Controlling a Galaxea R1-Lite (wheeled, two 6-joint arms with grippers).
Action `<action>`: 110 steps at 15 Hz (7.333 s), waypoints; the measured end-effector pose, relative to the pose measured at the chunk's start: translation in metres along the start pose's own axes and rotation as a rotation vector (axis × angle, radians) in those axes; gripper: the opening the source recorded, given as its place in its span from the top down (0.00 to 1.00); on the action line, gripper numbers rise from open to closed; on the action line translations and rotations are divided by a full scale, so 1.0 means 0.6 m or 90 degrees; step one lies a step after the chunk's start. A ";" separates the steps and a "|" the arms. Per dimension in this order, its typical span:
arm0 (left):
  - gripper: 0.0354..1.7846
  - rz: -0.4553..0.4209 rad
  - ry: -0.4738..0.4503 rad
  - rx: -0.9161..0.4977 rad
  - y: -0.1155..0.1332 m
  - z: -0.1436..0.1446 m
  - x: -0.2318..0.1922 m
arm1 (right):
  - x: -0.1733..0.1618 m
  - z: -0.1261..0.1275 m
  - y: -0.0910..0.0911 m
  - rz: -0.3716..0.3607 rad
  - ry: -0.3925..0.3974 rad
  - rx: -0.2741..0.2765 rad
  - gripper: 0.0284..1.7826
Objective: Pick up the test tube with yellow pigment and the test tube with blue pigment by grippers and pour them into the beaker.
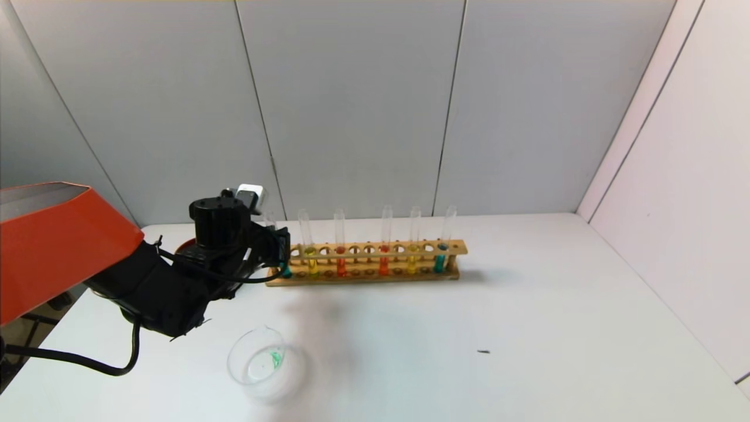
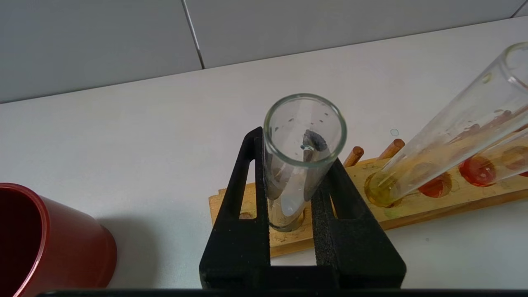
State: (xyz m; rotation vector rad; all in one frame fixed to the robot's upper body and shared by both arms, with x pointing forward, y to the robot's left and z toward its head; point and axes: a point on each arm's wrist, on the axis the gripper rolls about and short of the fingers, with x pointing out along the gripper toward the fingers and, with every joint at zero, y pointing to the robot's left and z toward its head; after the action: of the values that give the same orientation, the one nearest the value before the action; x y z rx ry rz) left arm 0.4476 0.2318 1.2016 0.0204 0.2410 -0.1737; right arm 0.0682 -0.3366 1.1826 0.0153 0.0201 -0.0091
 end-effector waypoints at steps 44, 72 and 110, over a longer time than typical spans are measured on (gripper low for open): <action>0.83 0.042 0.107 0.032 0.032 0.133 -0.306 | 0.000 0.000 0.000 0.000 0.000 0.000 0.05; 0.83 0.074 0.427 0.466 -0.029 -0.050 -0.218 | 0.000 0.000 0.000 0.000 0.000 0.000 0.05; 0.83 0.005 0.683 0.721 -0.094 -0.091 -0.188 | 0.000 0.000 0.000 0.000 0.000 0.000 0.05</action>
State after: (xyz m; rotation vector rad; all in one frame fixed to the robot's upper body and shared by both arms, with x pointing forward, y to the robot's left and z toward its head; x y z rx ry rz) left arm 0.3169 0.1973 1.1756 1.2640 1.1850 -0.2615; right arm 0.0682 -0.3366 1.1826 0.0153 0.0197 -0.0091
